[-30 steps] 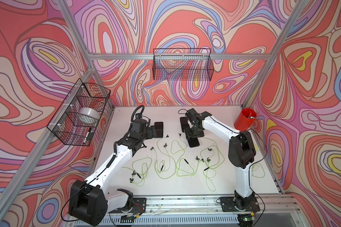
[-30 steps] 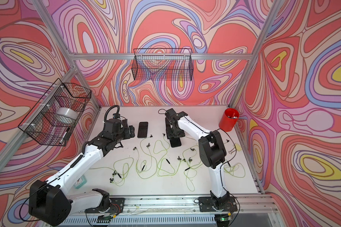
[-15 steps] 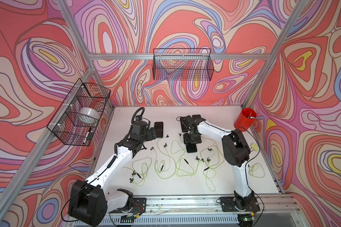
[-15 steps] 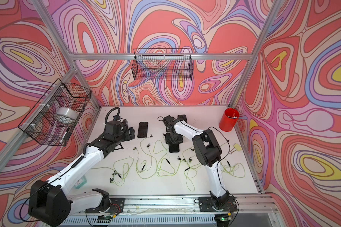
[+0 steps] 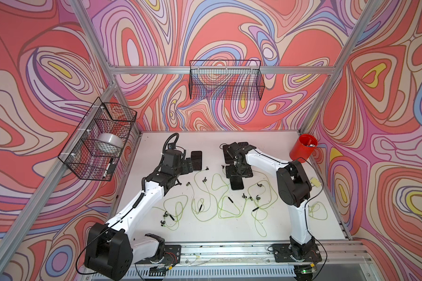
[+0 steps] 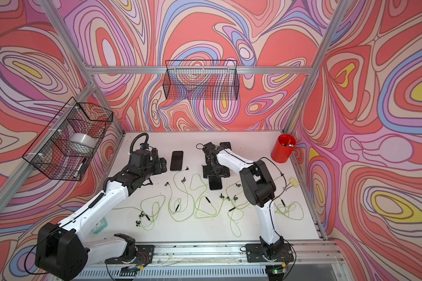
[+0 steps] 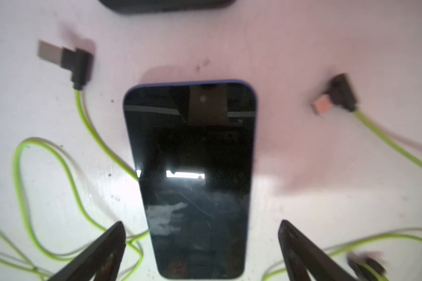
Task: Plug wired earphones into phones
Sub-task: Place the phone at the center of the board, then pick up the wired earphone from the center of the board.
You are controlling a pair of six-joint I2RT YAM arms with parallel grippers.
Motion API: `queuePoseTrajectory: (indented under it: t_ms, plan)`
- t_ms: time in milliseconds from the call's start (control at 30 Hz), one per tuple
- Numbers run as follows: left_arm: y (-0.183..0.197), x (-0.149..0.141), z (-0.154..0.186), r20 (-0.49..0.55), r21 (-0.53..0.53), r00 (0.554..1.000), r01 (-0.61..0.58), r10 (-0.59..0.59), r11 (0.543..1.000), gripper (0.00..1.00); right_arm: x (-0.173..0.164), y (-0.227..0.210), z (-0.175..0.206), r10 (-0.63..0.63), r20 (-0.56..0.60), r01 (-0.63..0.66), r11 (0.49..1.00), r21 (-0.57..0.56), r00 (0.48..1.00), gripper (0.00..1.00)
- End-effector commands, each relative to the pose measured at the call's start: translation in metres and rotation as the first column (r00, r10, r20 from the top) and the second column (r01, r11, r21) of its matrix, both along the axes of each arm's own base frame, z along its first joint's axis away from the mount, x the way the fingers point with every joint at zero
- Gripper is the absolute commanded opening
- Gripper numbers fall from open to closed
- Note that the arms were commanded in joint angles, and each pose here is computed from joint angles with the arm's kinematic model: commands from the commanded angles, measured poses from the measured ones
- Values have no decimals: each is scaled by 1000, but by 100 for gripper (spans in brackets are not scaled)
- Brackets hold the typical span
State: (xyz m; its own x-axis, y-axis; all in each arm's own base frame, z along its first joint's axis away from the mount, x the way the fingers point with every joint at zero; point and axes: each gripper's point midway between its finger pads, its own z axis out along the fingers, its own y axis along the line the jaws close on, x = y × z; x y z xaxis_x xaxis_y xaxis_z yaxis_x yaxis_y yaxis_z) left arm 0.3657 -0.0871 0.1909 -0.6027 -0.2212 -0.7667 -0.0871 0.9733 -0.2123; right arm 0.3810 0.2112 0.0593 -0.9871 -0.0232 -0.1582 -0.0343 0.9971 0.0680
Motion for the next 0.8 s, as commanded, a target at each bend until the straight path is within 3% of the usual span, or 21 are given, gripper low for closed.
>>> queuePoseTrajectory:
  t_ms: [0, 200, 300, 567, 667, 767]
  plan:
    - [-4, 4, 6, 24, -18, 1000, 1, 0, 1000, 91, 4, -85, 57, -192, 85, 193, 981, -5, 978, 98]
    - [-22, 15, 1, 34, -132, 999, 23, -19, 991, 89, -16, -247, 62, -483, 116, 491, 869, -53, 868, 87]
    - [-38, 22, -2, 27, -202, 998, 62, -58, 977, 88, -24, -297, 47, -555, 108, 564, 819, -107, 825, 84]
    - [-47, 25, -8, 21, -246, 997, 82, -79, 966, 89, -6, -323, 7, -624, 56, 626, 779, -32, 780, 68]
    - [-46, 23, -11, 10, -231, 997, 79, -79, 970, 88, -6, -332, -8, -643, 30, 643, 764, -54, 766, 59]
    - [-42, 21, -15, -2, -211, 997, 70, -72, 975, 89, -8, -338, -21, -646, 13, 645, 760, -87, 763, 57]
